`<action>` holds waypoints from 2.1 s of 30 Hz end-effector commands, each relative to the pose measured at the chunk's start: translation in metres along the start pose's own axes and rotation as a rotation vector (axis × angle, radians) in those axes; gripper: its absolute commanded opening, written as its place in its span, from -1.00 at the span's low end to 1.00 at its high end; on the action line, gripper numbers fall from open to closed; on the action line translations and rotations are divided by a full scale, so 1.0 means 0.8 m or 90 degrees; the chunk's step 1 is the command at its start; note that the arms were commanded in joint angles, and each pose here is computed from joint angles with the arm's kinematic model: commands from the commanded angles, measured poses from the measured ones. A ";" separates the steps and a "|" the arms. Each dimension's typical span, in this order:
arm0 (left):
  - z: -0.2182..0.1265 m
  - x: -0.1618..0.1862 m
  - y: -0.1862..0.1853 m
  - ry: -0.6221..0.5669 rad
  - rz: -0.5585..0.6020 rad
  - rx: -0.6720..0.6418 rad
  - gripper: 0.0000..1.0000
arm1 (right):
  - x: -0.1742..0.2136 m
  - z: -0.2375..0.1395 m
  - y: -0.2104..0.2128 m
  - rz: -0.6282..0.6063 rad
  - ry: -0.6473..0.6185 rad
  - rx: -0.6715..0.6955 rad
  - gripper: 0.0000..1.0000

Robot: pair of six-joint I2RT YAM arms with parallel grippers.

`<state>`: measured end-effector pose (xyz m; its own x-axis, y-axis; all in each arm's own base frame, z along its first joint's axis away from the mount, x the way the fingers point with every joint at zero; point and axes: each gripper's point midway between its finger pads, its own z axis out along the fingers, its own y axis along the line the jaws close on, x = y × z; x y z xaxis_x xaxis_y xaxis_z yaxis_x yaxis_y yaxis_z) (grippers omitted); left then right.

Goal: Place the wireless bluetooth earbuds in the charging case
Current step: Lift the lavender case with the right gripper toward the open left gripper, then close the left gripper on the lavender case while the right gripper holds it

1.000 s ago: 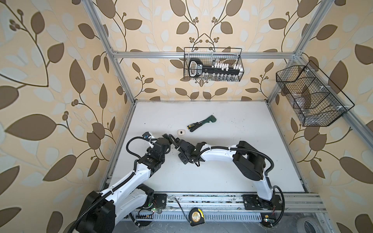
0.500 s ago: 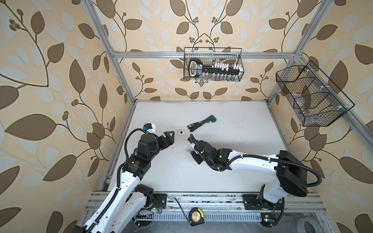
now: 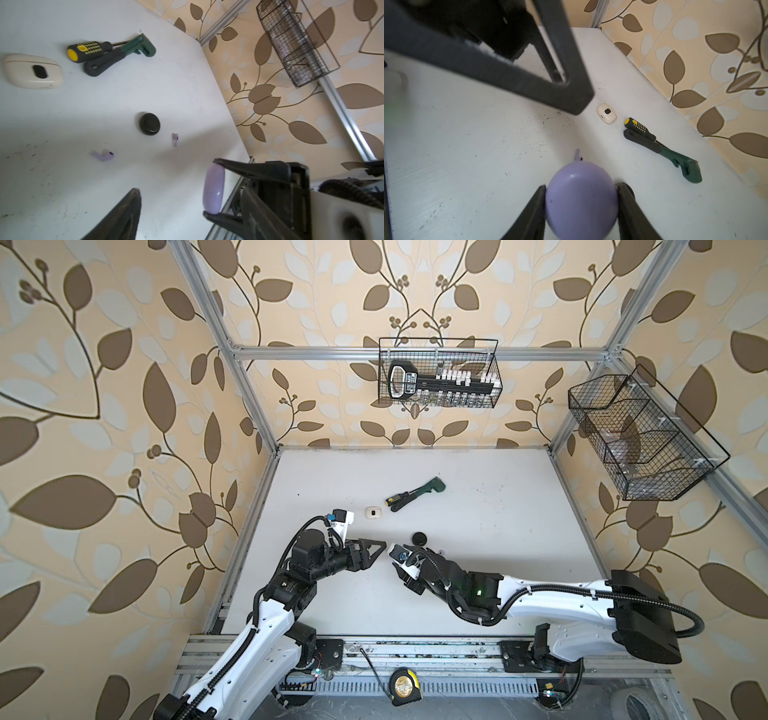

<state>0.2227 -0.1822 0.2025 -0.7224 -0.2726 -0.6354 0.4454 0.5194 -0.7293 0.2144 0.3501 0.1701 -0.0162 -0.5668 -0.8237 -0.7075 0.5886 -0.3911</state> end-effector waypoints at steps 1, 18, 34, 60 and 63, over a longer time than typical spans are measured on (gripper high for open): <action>-0.002 -0.005 -0.046 -0.006 0.070 0.120 0.36 | -0.005 -0.002 -0.005 -0.061 -0.026 0.042 -0.36; 0.026 0.031 -0.057 0.075 0.145 0.113 0.21 | -0.010 -0.031 -0.017 -0.055 -0.091 0.064 -0.44; 0.033 0.048 -0.077 0.117 0.170 0.155 -0.17 | -0.016 -0.036 -0.011 -0.061 -0.103 0.060 -0.44; 0.046 0.059 -0.080 0.139 0.207 0.151 -1.00 | -0.019 -0.042 -0.008 -0.067 -0.114 0.053 0.01; 0.049 0.051 -0.074 0.117 0.230 0.128 -1.00 | -0.020 -0.048 -0.009 -0.056 -0.125 0.053 0.32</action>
<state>0.1833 -0.2515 0.1887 -0.6642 0.0663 -0.7446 0.7013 0.4002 -0.5899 0.1979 0.3336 0.1912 0.1660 -0.5475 -0.8202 -0.6356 0.5765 -0.5135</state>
